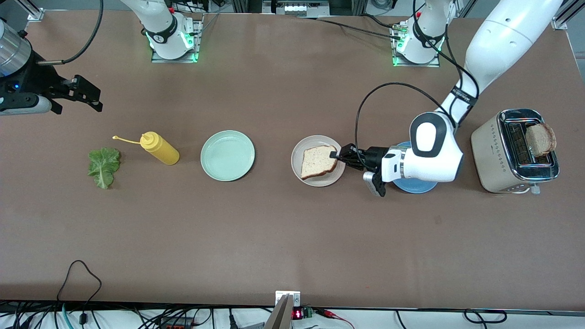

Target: Make sandwich in beige plate with both arms

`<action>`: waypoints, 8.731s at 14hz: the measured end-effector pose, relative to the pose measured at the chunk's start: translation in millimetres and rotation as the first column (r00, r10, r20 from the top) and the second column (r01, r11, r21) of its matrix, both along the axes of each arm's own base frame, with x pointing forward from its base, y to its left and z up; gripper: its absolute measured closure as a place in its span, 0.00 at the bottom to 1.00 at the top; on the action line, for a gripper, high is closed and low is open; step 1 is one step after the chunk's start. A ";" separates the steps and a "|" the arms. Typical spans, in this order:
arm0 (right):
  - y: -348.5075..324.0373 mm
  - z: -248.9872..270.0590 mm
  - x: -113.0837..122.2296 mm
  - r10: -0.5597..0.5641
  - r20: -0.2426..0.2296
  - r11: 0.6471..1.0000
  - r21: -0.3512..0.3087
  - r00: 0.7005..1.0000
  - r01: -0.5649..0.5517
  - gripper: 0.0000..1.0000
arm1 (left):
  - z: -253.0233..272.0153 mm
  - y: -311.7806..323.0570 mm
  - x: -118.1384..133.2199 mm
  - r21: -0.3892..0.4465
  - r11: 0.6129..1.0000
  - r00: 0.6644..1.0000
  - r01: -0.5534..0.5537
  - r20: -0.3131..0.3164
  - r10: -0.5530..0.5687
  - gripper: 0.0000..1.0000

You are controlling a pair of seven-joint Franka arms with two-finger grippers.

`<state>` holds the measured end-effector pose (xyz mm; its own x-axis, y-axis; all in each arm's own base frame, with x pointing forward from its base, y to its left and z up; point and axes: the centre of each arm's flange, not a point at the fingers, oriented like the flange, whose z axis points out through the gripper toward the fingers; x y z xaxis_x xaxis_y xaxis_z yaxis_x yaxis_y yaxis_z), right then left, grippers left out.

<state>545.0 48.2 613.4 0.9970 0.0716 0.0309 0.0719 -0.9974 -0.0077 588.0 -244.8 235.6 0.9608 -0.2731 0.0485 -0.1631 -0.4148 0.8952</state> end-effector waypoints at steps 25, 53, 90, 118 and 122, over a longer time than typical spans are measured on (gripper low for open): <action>-6.4 -2.6 0.2 -0.012 -0.007 1.000 0.000 1.000 0.012 0.00 | -34.1 38.5 -23.9 0.093 0.975 0.949 0.201 0.227 -0.218 0.00; -218.9 -458.2 -39.5 0.289 0.911 0.228 0.233 0.294 -0.945 0.00 | 344.2 196.1 -39.5 0.887 0.439 0.971 -0.144 0.211 -0.109 0.00; 88.1 -238.7 121.9 0.933 0.315 0.168 0.055 0.176 -0.984 0.55 | 344.2 188.1 -48.8 0.896 0.430 0.982 -0.109 0.163 -0.091 0.00; 505.5 -380.8 -59.5 0.858 -0.436 0.016 -0.504 0.271 -0.864 0.58 | 343.4 188.5 -49.9 0.898 0.429 0.984 -0.101 0.153 -0.089 0.00; 499.8 -374.6 -50.7 0.854 -0.432 0.033 -0.512 0.290 -0.859 0.58 | 343.3 188.5 -50.0 0.898 0.429 0.984 -0.101 0.152 -0.088 0.00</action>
